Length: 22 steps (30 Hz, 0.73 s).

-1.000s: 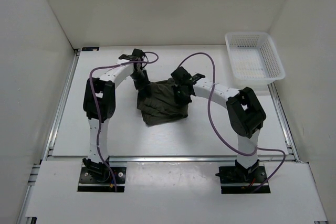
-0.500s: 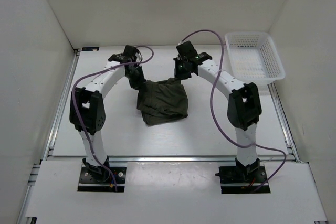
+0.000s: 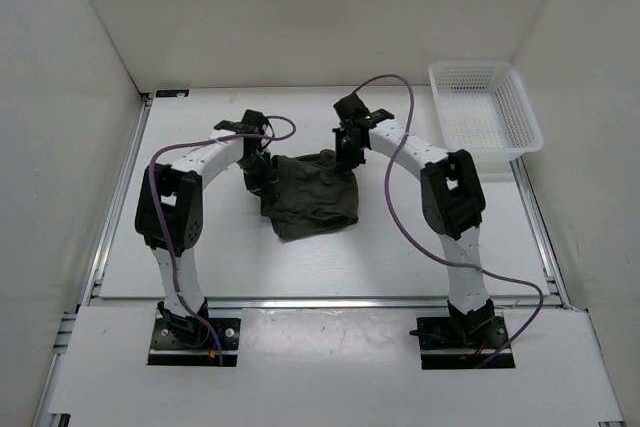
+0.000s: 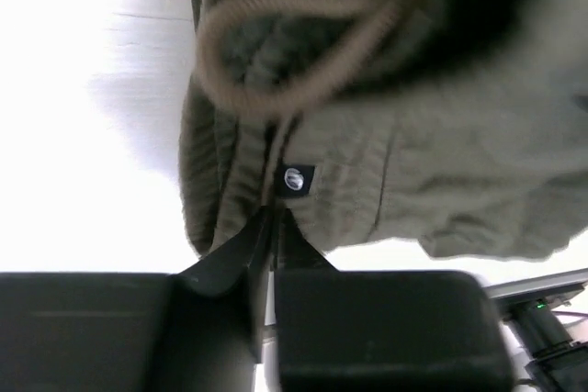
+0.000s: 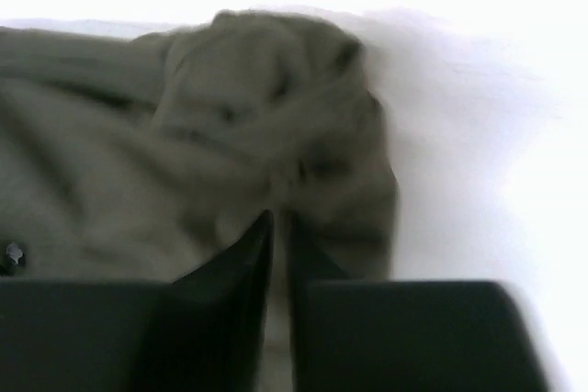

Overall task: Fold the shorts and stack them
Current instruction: Fold the shorts

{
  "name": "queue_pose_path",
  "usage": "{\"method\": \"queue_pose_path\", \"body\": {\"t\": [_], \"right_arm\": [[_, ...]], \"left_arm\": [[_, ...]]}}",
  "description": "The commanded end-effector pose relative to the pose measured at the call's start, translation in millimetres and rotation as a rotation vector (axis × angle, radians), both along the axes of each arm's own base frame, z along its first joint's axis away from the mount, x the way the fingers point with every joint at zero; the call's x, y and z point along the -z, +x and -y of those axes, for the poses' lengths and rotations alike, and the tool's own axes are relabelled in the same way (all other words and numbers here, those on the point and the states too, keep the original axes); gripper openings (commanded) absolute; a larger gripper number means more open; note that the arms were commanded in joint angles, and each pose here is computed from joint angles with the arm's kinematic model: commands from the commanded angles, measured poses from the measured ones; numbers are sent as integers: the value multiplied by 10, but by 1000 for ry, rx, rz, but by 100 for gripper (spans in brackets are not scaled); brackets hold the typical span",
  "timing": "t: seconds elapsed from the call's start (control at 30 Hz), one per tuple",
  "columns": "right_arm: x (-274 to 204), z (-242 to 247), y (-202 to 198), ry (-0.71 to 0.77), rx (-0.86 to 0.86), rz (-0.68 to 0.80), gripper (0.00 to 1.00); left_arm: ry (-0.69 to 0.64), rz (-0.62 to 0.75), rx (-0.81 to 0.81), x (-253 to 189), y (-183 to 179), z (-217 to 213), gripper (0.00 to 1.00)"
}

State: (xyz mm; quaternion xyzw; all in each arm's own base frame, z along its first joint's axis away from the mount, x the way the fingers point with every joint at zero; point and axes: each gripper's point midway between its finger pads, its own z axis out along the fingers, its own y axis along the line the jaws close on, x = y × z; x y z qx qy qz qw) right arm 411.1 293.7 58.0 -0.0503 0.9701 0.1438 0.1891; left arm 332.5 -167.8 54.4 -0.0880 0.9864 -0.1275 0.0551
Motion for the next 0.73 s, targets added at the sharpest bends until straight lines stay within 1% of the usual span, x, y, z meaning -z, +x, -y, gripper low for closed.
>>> {"method": "queue_pose_path", "body": {"t": [0.0, 0.03, 0.07, 0.1, 0.13, 0.17, 0.2, 0.23, 0.3, 0.33, 0.37, 0.4, 0.43, 0.47, 0.5, 0.53, 0.57, 0.6, 0.63, 0.67, 0.7], "right_arm": [[-1111, 325, 98, 53, 81, 215, 25], [-1179, 425, 66, 29, 104, 240, 41], [-1463, 569, 19, 38, 133, 294, 51], [-1568, 694, 10, 34, 169, 319, 60], [-1654, 763, -37, 28, 183, 342, 66], [-1750, 953, -168, 12, 211, 352, 74], [-1791, 1127, -192, -18, 262, 368, 77], [-1820, 1235, -248, -33, 282, 375, 81], [-1827, 1483, -483, -68, 334, 364, 83], [-1815, 1645, -609, -100, 362, 369, 83], [-1773, 1723, -714, -123, 375, 353, 83], [-1750, 1789, -792, -140, 382, 350, 83], [-1822, 1846, -880, -128, 400, 374, 83], [-1681, 1918, -999, -155, 408, 341, 84], [-1646, 1996, -1074, -181, 418, 338, 84], [-1707, 2029, -1153, -159, 431, 359, 84], [-1617, 2098, -1240, -186, 436, 345, 84], [-1658, 2154, -1324, -183, 443, 362, 84], [-1656, 2216, -1356, -184, 469, 369, 82], [-1589, 2243, -1414, -192, 467, 359, 82], [-1640, 2279, -1457, -184, 476, 382, 82]], "left_arm": [[6, 250, 46, -987, 246, -87, 23], [12, 280, 53, -1161, 259, -107, 29], [11, 318, 39, -1429, 278, -155, 38], [4, 368, 37, -1654, 262, -216, 45], [-1, 401, 45, -1795, 245, -226, 49], [-7, 432, 31, -1936, 233, -278, 57], [-21, 494, 15, -2164, 187, -339, 66], [-36, 520, 18, -2270, 135, -338, 68], [-53, 589, -16, -2474, 19, -444, 68], [-57, 600, -41, -2516, -35, -509, 68], [-52, 599, -55, -2475, -89, -570, 68], [-59, 635, -88, -2589, -225, -621, 68], [-47, 671, -124, -2630, -239, -711, 68], [-39, 686, -156, -2639, -288, -789, 68], [-48, 701, -184, -2629, -447, -827, 68], [-45, 714, -215, -2624, -499, -894, 68], [-52, 732, -235, -2641, -552, -931, 68], [-57, 746, -260, -2629, -684, -968, 68], [-57, 755, -274, -2625, -742, -991, 68], [-57, 766, -283, -2627, -795, -1024, 68], [-53, 771, -309, -2602, -817, -1053, 79]]}}
